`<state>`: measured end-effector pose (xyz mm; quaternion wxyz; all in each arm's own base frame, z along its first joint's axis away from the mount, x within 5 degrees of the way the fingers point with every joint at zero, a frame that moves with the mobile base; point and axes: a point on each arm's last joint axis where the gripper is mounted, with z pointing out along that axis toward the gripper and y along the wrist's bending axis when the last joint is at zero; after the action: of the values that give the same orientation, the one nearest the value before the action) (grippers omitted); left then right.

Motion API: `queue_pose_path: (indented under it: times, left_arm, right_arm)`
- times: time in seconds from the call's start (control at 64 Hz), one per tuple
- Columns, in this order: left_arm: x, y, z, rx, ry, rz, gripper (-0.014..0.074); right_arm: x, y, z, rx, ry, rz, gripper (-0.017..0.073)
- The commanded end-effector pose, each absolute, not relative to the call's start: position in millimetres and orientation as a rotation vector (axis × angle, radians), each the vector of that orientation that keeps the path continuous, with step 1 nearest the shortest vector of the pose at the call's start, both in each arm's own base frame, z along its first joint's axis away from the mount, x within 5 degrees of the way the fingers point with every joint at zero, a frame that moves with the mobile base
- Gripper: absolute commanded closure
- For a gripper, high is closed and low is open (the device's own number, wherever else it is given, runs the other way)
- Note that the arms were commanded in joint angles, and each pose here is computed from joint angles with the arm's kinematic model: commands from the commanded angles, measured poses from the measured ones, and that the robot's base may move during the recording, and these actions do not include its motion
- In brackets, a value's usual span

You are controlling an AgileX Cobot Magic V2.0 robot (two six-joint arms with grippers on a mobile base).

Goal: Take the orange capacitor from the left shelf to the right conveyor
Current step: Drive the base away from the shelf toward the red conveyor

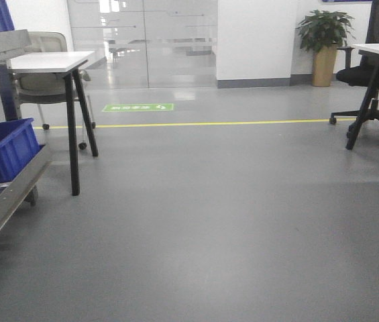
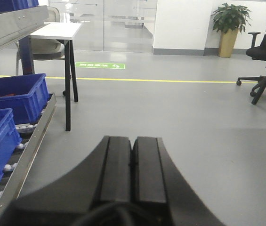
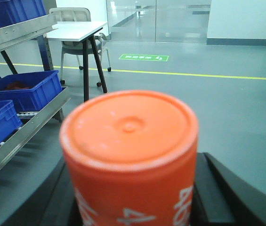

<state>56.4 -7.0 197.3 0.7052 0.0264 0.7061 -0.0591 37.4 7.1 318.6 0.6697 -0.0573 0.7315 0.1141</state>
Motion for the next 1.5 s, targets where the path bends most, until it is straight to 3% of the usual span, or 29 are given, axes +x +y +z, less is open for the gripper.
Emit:
queue_pose_path:
  times: [0.0, 1.486]
  left_arm:
    - [54.8, -6.6, 207.6, 0.051, 1.465, -0.138, 0.0720]
    - [55.0, -6.6, 207.5, 0.051, 1.466, -0.138, 0.0720]
  right_arm:
    - [36.1, 6.6, 336.1, -0.123, 1.542, 0.258, 0.0423]
    - [36.1, 6.7, 336.1, -0.124, 1.542, 0.259, 0.0423]
